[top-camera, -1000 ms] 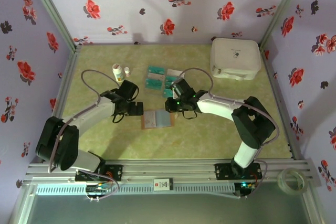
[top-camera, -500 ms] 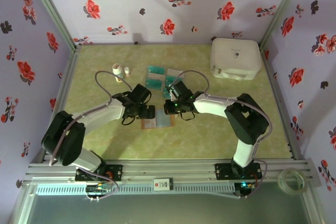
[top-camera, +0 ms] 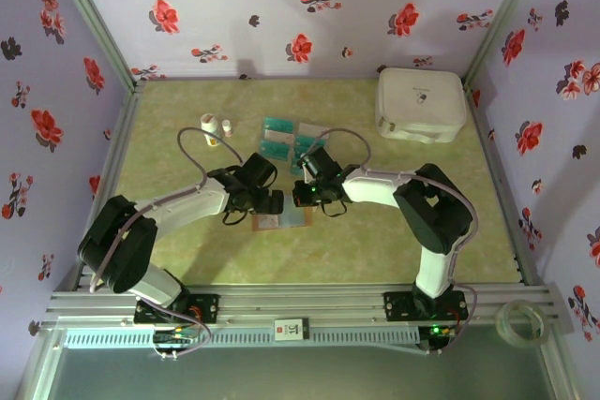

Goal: Put the credit cards into the card holder
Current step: Flip over the card slot on the card holder.

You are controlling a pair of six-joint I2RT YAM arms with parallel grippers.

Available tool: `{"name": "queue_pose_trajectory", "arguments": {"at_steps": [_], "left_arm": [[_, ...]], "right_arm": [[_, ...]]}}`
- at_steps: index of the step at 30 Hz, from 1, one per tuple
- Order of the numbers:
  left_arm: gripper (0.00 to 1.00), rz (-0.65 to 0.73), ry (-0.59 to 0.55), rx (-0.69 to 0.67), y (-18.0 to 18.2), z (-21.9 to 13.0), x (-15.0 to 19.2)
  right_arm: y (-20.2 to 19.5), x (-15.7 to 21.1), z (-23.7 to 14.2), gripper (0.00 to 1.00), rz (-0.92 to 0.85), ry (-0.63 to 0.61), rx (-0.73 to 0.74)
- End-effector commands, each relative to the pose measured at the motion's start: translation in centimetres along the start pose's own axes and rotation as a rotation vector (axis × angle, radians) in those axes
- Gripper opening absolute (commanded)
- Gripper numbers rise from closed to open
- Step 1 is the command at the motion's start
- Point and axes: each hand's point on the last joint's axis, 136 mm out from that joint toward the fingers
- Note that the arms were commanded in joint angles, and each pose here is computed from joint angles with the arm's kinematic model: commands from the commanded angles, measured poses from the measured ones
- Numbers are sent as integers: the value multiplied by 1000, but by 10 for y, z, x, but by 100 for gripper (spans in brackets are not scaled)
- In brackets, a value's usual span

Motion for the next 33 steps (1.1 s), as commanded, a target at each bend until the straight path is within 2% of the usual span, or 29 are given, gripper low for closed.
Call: {"name": "queue_pose_trajectory", "arguments": {"at_steps": [1,23,33], "left_arm": [[100,-2,-19,3,-6,0,-6],[100,14,-26,34,-16,13,13],[100,24,-1,-5,-8,28,27]], "right_arm": [[1,2,6,0,2,9,-13],[9,9,16,0,8,30,-30],[11,10,15,0,9,28,-34]]}}
Point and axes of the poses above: each hand's point on the last joint's axis, 136 mm out from that joint toward the fingers, its own z axis out along the fingers, its own y axis along the line the jaws close on, x = y × z, and after that the axes turned 1 degree about -z, right-handed
